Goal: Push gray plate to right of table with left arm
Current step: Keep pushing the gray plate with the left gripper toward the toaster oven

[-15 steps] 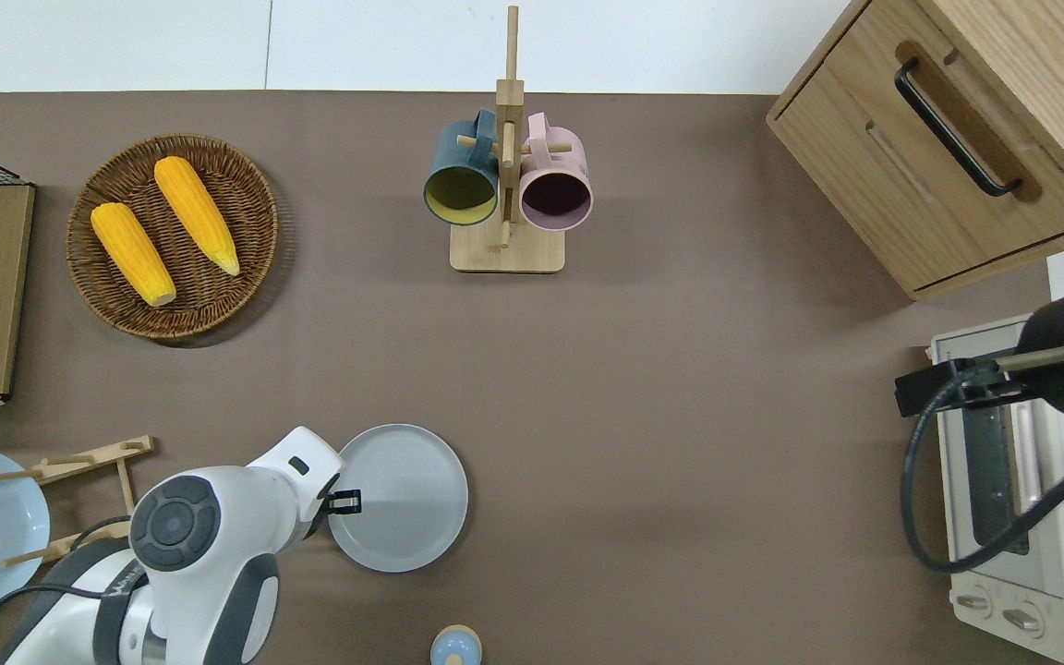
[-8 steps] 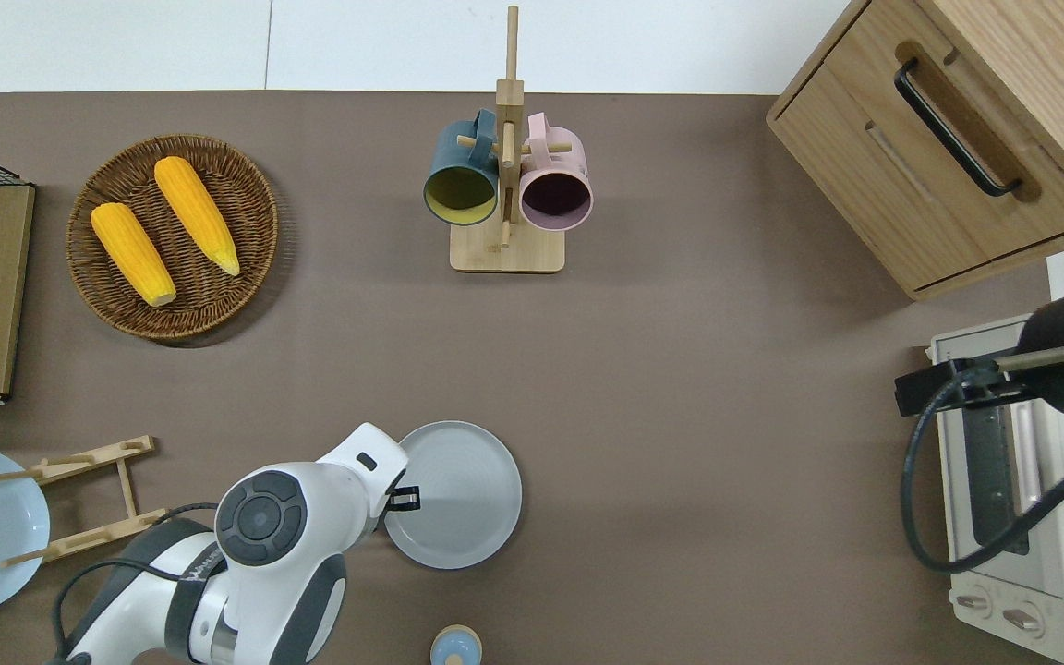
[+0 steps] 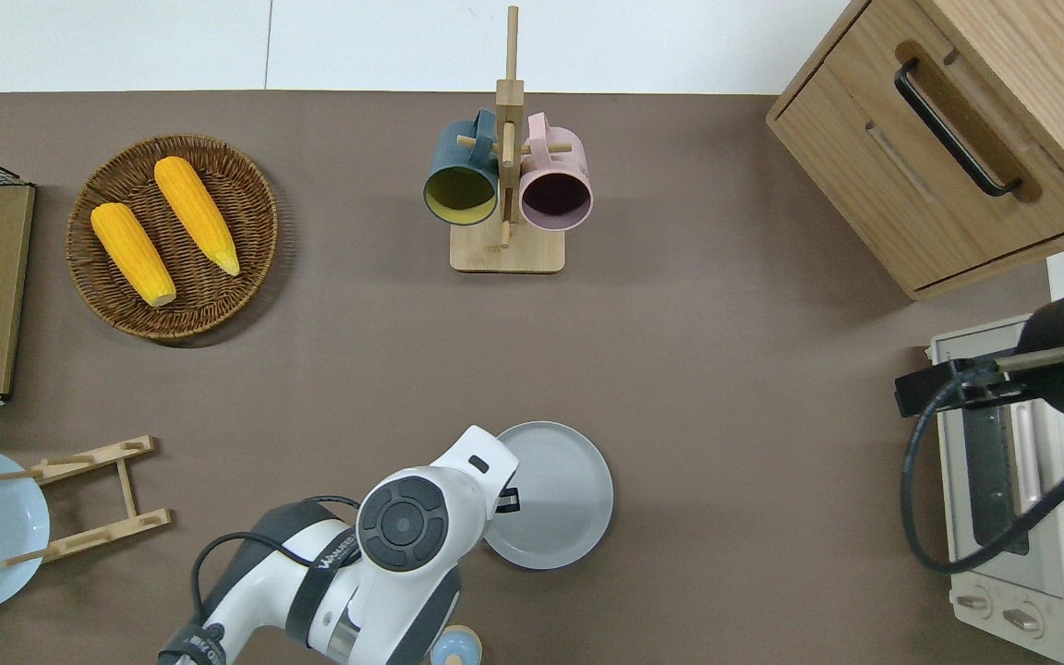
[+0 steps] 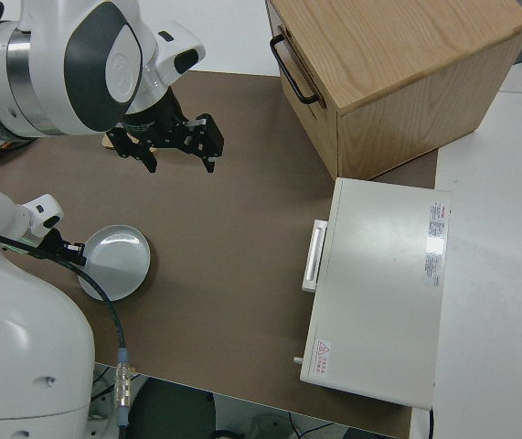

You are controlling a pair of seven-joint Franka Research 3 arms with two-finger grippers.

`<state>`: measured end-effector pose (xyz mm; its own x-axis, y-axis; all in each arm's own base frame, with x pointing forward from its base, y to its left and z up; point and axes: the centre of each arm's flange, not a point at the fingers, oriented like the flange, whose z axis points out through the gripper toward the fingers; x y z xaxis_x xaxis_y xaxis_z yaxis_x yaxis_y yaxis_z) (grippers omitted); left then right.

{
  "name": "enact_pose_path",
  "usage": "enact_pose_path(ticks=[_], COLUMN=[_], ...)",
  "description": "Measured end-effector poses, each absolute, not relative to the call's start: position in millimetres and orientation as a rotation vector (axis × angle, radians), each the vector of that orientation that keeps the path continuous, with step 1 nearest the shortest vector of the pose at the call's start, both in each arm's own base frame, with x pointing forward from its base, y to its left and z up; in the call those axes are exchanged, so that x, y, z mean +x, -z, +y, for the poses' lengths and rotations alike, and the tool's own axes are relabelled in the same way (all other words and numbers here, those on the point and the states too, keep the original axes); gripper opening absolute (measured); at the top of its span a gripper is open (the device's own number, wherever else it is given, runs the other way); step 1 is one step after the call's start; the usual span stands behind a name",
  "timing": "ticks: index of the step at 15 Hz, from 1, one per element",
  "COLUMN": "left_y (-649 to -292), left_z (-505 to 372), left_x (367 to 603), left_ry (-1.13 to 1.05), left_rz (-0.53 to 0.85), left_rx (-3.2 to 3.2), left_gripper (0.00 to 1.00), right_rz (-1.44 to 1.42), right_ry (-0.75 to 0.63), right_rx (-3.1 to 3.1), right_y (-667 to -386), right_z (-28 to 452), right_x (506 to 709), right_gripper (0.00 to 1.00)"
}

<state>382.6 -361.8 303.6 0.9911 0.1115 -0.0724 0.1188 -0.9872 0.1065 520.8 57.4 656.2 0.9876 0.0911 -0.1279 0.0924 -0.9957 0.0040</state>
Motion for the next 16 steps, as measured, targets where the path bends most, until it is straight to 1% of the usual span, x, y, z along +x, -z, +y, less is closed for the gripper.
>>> enact_pose_path(ticks=[5, 10, 16], left_y=[-302, -302, -301], left_z=[-399, -436, -466], left_x=[388, 387, 389], left_ry=[0.103, 0.102, 0.062], left_rz=[0.218, 0.263, 0.283], left_rx=[3.001, 2.978, 2.980], left_gripper=[0.01, 0.01, 0.01], right_rz=[0.144, 0.144, 0.144], right_ry=[0.200, 0.200, 0.200], right_rx=[3.122, 3.122, 3.122], right_y=[-656, -656, -656], right_z=[57, 57, 57], right_x=[521, 521, 521], right_gripper=[0.99, 0.99, 0.99])
